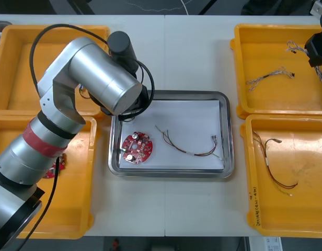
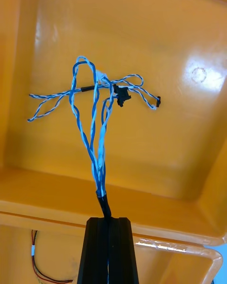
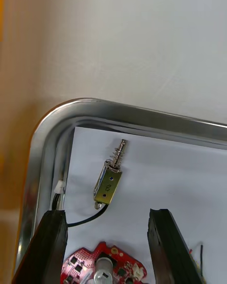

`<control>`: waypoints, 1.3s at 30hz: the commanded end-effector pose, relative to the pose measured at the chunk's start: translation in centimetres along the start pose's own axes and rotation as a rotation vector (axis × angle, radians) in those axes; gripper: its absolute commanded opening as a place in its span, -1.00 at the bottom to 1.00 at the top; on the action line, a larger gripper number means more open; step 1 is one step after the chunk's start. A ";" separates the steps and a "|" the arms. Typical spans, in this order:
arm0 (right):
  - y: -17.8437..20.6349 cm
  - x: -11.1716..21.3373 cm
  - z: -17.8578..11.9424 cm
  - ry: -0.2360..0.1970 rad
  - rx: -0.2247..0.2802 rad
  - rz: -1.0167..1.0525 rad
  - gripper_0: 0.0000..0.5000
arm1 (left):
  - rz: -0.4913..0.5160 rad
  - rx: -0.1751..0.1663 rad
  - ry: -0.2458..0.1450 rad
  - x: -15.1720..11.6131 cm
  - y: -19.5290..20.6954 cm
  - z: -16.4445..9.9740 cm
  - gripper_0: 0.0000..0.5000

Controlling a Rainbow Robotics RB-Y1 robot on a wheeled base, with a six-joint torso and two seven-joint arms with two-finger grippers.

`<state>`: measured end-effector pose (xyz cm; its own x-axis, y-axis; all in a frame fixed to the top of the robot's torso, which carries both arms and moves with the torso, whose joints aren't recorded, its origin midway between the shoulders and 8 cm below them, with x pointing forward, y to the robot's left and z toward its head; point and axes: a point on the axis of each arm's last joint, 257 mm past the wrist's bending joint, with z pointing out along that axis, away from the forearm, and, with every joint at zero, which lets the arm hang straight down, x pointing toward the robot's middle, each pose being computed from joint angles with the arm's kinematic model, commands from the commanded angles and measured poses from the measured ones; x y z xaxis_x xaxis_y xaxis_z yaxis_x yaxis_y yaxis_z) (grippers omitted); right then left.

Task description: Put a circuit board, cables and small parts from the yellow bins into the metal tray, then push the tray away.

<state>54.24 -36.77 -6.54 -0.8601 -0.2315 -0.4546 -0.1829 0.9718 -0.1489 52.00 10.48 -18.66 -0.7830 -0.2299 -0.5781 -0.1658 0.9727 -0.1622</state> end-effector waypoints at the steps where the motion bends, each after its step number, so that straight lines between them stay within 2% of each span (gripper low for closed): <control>1: -0.7 -3.0 -4.5 -0.111 0.040 -0.144 -1.00 | -0.087 0.048 -0.014 -1.5 0.0 -2.8 1.00; 9: 1.8 -4.5 -5.9 -0.171 0.052 -0.341 -1.00 | -0.088 0.030 0.001 -3.6 2.1 -5.9 1.00; 14: 5.6 -5.8 -7.0 -0.229 0.047 -0.455 -1.00 | -0.086 0.023 0.007 -4.8 3.6 -7.4 1.00; 23: 15.3 -5.8 -7.7 -0.299 -0.096 -0.675 -1.00 | -0.002 0.020 0.017 -7.0 7.5 -9.3 1.00; 28: 19.8 -5.4 -7.7 -0.320 -0.115 -0.792 -1.00 | 0.059 0.018 0.037 -7.7 9.7 -10.5 1.00; 32: 23.5 -4.9 -7.4 -0.329 -0.135 -0.863 -1.00 | 0.102 0.031 0.057 -8.5 11.7 -11.4 1.00; 36: 26.6 -3.9 -6.4 -0.312 -0.170 -0.918 -1.00 | 0.152 0.033 0.068 -9.4 13.6 -11.7 1.00; 39: 27.8 -2.4 -5.2 -0.294 -0.178 -0.948 -1.00 | 0.179 0.029 0.079 -10.1 15.2 -11.7 1.00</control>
<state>49.91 -11.59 -5.34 -0.2701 -0.8567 -0.4395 -0.8048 0.4515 -0.3854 49.42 25.26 -9.40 -0.8701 -0.0718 -0.4877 -0.0184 0.9934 -0.1135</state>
